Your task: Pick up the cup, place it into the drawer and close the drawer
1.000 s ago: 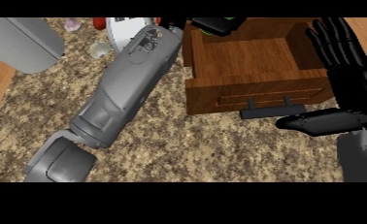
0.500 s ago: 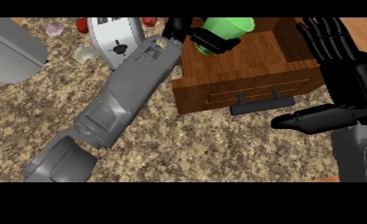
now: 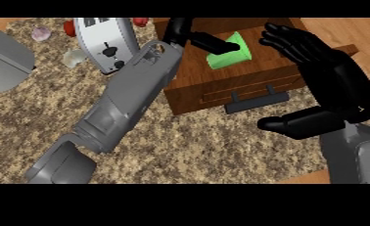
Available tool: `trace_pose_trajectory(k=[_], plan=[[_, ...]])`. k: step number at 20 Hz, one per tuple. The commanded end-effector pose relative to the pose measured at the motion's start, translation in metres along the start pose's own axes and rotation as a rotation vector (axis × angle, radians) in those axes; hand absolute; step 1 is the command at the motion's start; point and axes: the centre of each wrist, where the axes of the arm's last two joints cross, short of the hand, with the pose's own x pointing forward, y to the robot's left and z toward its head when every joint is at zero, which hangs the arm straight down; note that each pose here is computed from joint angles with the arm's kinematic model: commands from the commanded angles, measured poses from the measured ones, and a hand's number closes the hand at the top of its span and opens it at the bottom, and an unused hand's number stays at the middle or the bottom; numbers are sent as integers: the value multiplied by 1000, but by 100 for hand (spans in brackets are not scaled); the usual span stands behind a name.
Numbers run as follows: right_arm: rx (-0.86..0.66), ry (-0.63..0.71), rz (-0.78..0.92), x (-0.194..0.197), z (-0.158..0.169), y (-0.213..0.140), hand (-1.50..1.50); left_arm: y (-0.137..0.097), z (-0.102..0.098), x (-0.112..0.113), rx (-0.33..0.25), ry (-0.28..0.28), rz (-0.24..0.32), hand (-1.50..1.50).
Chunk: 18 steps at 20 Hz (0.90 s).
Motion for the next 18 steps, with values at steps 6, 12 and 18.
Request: trace_pose_trajectory(k=[6,12,18], plan=[[410,125,-9,-4,-11,25,150,1,1,3,68,-168,209,-150],[534,371,241,-9,26,11,-150,0,-7,17,139,-173,217,-150],[464,440,487,-39,32,26,-150,9,7,-14,171,-162,281,-150]])
